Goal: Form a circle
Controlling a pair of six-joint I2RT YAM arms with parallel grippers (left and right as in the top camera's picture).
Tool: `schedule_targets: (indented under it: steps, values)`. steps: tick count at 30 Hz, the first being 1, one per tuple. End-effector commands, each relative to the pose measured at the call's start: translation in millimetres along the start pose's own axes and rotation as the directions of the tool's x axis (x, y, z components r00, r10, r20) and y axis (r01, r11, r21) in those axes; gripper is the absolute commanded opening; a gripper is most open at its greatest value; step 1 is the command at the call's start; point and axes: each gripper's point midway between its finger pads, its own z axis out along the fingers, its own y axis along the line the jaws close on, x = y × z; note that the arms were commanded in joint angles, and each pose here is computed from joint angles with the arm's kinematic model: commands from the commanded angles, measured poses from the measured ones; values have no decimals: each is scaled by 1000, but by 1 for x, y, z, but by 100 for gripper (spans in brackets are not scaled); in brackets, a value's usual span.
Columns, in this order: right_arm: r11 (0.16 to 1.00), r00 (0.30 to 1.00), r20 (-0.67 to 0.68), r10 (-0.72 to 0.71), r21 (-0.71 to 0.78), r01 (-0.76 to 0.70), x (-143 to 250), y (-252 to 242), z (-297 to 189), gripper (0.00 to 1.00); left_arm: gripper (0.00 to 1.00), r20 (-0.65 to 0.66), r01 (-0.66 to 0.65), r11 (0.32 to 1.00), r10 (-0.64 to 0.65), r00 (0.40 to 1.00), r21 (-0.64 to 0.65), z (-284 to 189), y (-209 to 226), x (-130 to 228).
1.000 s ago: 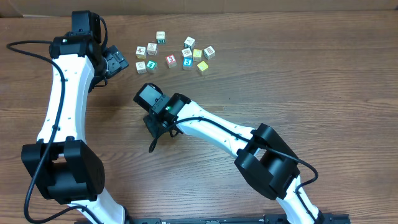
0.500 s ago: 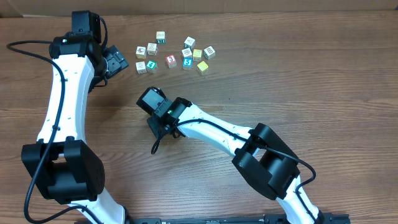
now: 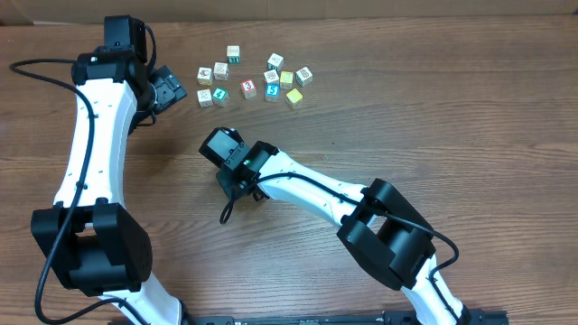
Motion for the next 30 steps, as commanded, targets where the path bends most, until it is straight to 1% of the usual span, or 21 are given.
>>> schedule_targets:
  steps: [1,23,30]
  values:
    - [1000,999,34,3,0,-3,-8,-2,-16,4,100,27,4,1000,-4,1000,19,-11,-2,-6]
    - [999,1000,0,-31,14,31,0,-6,-15,4,100,27,4,1000,-4,1000,19,-11,-2,-6]
    - [999,999,1,-32,41,32,0,-10,-16,4,100,27,4,1000,-4,1000,19,-11,-2,-6]
